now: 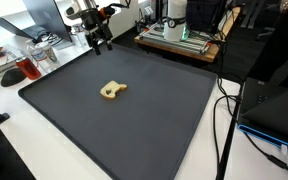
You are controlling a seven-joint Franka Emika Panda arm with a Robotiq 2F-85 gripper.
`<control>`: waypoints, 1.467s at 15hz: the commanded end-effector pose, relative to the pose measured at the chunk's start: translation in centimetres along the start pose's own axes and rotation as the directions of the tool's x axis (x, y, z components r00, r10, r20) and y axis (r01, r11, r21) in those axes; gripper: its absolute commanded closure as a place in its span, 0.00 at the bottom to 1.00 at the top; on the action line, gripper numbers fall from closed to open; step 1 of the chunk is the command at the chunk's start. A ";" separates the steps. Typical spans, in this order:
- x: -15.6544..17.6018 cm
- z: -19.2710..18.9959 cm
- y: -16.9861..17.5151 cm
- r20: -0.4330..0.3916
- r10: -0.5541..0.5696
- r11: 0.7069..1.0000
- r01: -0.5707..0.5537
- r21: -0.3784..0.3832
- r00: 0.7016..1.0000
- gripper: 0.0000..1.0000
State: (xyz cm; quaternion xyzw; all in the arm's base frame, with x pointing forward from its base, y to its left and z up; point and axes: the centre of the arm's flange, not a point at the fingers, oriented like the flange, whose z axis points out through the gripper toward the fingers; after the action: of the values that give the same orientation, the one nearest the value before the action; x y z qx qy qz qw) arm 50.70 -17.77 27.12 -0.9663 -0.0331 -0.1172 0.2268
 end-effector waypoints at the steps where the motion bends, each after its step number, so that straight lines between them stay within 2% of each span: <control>1: -2.0 -1.8 -5.1 0.043 0.013 0.995 -0.009 -0.097 0.999 0.00; 7: -1.0 -2.4 -11.4 0.167 0.083 0.955 -0.030 -0.296 0.982 0.00; 9: -0.6 -2.5 -12.8 0.186 0.133 0.930 -0.057 -0.364 0.974 0.00; 12: 0.4 -2.6 -15.1 0.193 0.216 0.900 -0.119 -0.420 0.957 0.00; 17: 3.3 -1.2 -17.9 0.202 0.282 0.882 -0.171 -0.439 0.938 0.00; 20: 4.8 0.7 -17.7 0.180 0.297 0.872 -0.189 -0.452 0.938 0.00; 21: 5.0 1.5 -17.3 0.179 0.265 0.888 -0.167 -0.428 0.948 0.00; 22: 5.3 2.3 -16.8 0.168 0.253 0.889 -0.160 -0.430 0.953 0.00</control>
State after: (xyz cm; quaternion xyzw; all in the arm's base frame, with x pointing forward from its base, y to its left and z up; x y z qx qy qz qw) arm 51.93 -1.64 35.84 -0.9963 0.0775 0.0222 0.0285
